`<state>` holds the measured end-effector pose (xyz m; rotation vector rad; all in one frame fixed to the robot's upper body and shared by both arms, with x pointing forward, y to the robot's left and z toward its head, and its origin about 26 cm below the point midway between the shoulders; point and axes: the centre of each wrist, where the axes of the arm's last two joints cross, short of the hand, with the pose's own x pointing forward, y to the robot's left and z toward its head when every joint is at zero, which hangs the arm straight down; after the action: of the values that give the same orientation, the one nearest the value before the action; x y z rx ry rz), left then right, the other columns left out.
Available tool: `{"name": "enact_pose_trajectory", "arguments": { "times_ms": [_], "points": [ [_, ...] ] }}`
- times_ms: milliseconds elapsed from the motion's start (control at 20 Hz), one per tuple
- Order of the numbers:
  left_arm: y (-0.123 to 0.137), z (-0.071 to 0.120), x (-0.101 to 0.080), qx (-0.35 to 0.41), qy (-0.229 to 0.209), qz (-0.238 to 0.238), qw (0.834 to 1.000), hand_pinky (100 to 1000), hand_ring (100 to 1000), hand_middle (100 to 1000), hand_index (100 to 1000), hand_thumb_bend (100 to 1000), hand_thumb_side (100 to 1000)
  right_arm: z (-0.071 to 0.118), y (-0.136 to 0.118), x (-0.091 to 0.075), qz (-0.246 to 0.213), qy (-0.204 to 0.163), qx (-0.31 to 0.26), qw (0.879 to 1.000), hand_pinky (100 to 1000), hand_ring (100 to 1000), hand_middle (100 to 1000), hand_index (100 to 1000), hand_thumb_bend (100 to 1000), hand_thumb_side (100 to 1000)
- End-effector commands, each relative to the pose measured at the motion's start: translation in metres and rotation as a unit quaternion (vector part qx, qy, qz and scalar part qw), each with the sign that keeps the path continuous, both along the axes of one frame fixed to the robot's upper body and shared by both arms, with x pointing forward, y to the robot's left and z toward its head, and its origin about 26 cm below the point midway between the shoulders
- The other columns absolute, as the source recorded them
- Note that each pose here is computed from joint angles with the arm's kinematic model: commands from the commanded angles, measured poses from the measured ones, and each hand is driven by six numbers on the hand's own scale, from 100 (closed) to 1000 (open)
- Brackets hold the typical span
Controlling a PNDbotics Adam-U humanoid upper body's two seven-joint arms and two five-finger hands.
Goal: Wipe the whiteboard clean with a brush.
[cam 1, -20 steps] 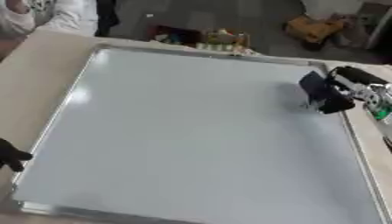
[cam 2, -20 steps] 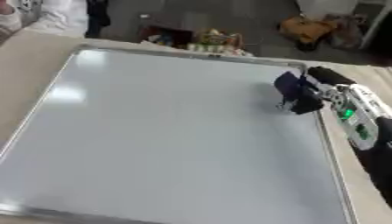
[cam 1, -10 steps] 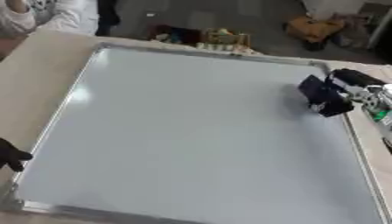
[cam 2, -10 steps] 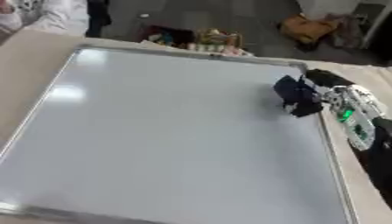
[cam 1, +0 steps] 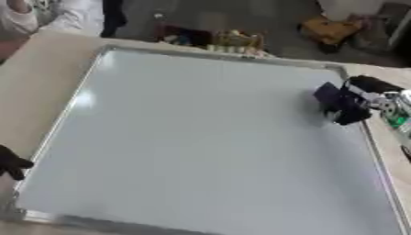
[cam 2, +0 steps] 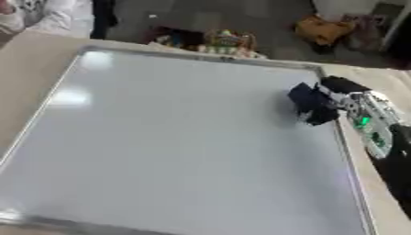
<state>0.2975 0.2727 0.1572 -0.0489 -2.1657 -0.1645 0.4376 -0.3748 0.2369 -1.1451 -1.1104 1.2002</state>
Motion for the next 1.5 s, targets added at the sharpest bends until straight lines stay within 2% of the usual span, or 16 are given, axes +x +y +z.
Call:
{"name": "enact_pose_trajectory", "arguments": {
  "times_ms": [50,350,950,1200,1500],
  "points": [
    [-0.0005,0.0047,-0.0003,0.007,-0.009,-0.003,1.000,572,358,429,471,100,921,0.0174,-0.0048,-0.0009,-0.008,-0.021,-0.022,0.999,606,593,211,354,100,361],
    [-0.0007,0.0044,0.0000,0.010,-0.009,-0.005,1.000,572,358,429,471,100,921,0.0189,-0.0072,0.0046,-0.016,-0.011,-0.051,0.999,602,591,215,345,100,332],
    [-0.0009,0.0060,-0.0006,0.013,-0.011,-0.005,1.000,574,357,430,472,100,923,0.0180,-0.0114,0.0078,-0.015,0.015,-0.069,0.997,571,552,184,282,100,320],
    [-0.0005,0.0061,-0.0006,0.013,-0.013,-0.005,1.000,574,357,431,472,100,922,0.0167,-0.0094,0.0058,0.003,0.036,-0.044,0.998,541,523,164,283,100,290],
    [-0.0005,0.0046,-0.0004,0.013,-0.011,-0.005,1.000,575,357,431,472,100,922,0.0125,-0.0091,0.0048,0.015,0.079,0.010,0.997,518,507,152,282,100,252]
  ]
}}
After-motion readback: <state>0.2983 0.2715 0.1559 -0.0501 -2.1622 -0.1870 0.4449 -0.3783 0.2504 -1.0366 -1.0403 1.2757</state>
